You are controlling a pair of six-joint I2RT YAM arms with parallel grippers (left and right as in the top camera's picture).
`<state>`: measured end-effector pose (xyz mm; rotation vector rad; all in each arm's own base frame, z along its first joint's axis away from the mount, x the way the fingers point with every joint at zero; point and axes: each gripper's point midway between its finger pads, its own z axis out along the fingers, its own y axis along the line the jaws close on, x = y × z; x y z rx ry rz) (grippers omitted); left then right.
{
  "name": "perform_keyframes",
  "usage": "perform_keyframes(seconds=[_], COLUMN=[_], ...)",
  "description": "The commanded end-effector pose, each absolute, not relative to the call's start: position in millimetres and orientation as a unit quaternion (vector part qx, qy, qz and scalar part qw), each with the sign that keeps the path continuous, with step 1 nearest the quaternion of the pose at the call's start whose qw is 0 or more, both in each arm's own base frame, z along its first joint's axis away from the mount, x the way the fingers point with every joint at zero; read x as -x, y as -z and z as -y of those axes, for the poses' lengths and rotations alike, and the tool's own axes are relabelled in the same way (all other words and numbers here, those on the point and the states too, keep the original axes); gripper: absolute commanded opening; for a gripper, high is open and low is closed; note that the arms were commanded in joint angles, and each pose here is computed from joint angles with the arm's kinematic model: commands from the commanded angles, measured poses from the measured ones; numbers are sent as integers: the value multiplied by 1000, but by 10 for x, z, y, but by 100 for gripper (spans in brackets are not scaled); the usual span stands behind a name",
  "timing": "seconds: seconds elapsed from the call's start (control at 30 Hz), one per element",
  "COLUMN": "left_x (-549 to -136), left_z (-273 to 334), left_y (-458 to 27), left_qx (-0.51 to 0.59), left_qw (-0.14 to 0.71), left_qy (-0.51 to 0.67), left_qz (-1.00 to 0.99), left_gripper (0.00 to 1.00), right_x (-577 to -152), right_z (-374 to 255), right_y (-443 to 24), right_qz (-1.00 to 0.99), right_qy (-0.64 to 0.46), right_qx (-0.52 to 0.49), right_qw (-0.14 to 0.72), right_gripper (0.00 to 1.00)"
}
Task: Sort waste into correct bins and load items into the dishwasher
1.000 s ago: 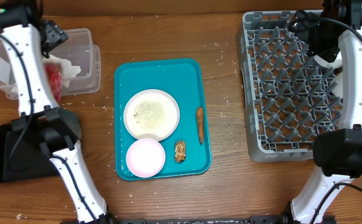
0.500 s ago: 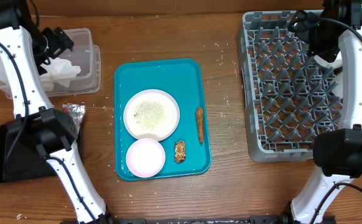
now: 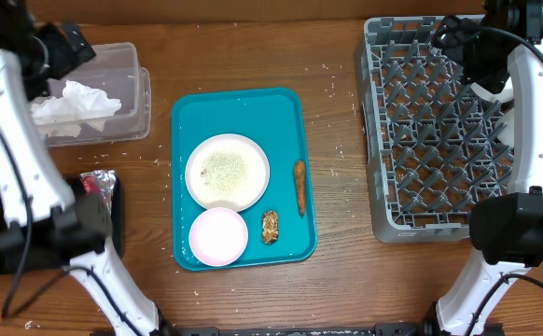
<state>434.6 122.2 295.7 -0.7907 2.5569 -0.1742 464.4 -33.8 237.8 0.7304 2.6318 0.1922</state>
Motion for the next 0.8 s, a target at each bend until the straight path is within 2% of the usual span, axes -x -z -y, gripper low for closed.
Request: perform_keyframes(seconds=[0.0,0.17,0.33,0.53,0.77], left_x=[-4063,-3653,-3156,-2712,-2508], left_z=[-1168,-1098,-1034,-986,-912], left_y=[-3504,-3700,-3530,-3010,-2282], left_qx=[259,264,285,305,307], left_qw=[292,297,251,156,38], left_qy=[45,27,3,-20,-17], left_qz=[-920,-917,-925,-939,-951], left_gripper=[100,100,100,100,97], right_x=[-4630,-4629,-4629,-4629,-4630], right_z=[351,353,353,353,351], right_y=[-2595,-2595,-2595,-2595,-2595], right_qz=[-935,-935,-935,-935,-935], right_qy=[-69,-69,-69,-69,-69], right_qx=[-262,-262,-262,-262,-262], right_qw=[228,228,228,228,228], right_gripper=[100,100,100,100,100])
